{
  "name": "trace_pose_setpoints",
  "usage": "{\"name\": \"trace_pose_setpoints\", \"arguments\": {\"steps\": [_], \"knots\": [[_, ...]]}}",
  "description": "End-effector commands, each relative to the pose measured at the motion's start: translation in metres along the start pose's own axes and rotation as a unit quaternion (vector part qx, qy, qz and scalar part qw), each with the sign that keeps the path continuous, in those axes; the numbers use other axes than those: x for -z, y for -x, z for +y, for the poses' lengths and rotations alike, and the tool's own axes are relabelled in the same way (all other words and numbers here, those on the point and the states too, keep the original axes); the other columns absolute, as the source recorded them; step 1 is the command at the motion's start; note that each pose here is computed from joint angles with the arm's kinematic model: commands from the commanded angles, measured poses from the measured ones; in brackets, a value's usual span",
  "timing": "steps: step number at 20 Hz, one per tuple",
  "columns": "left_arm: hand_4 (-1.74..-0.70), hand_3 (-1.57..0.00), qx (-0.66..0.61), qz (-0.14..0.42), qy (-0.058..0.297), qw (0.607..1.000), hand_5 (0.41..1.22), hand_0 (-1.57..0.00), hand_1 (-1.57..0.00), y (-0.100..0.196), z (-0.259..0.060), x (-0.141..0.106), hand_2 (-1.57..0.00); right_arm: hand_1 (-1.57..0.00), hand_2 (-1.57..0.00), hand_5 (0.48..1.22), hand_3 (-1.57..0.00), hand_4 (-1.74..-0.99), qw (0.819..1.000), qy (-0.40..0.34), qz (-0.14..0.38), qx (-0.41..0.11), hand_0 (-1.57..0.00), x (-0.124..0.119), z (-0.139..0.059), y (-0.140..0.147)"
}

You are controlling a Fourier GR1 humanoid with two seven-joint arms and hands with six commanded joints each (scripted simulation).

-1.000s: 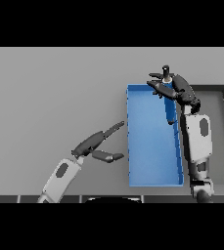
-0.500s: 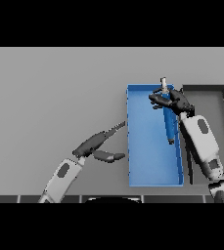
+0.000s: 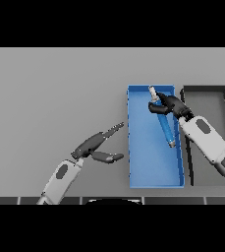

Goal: Pick up the blue pipe and place it into the blue bin.

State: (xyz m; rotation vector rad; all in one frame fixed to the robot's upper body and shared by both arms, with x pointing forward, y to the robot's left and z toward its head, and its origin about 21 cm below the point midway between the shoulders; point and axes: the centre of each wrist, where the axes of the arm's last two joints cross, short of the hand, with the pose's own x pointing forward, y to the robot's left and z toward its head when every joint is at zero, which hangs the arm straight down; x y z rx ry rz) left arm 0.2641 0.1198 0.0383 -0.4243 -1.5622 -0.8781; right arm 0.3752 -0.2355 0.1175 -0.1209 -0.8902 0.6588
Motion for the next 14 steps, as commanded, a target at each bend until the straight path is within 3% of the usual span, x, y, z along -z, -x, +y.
{"name": "trace_pose_setpoints", "arguments": {"steps": [1, 8, 14], "knots": [[-0.93, 0.0, 0.0, -0.003, 0.001, 1.0, 0.496, 0.0, 0.0, -0.0013, 0.0006, 0.0006, 0.0, -0.14, -0.13, 0.837, -0.04, -1.205, 1.0, -0.005, 0.005, -0.011, -0.14, 0.0007, 0.0015, 0.0014], [-0.93, 0.0, -0.002, -0.003, -0.004, 1.0, 0.497, 0.0, 0.0, -0.0023, -0.0031, 0.0045, 0.0, -0.03, -0.03, 0.725, -0.01, -1.099, 0.998, -0.02, 0.02, -0.063, -0.03, -0.0023, 0.0028, 0.0074], [-0.93, 0.0, 0.0, 0.002, -0.003, 1.0, 0.495, 0.0, 0.0, -0.0014, 0.0003, 0.0047, 0.0, -0.02, -0.02, 0.714, 0.0, -1.084, 0.996, -0.03, 0.008, -0.083, -0.02, -0.0043, -0.0005, 0.0033]]}}
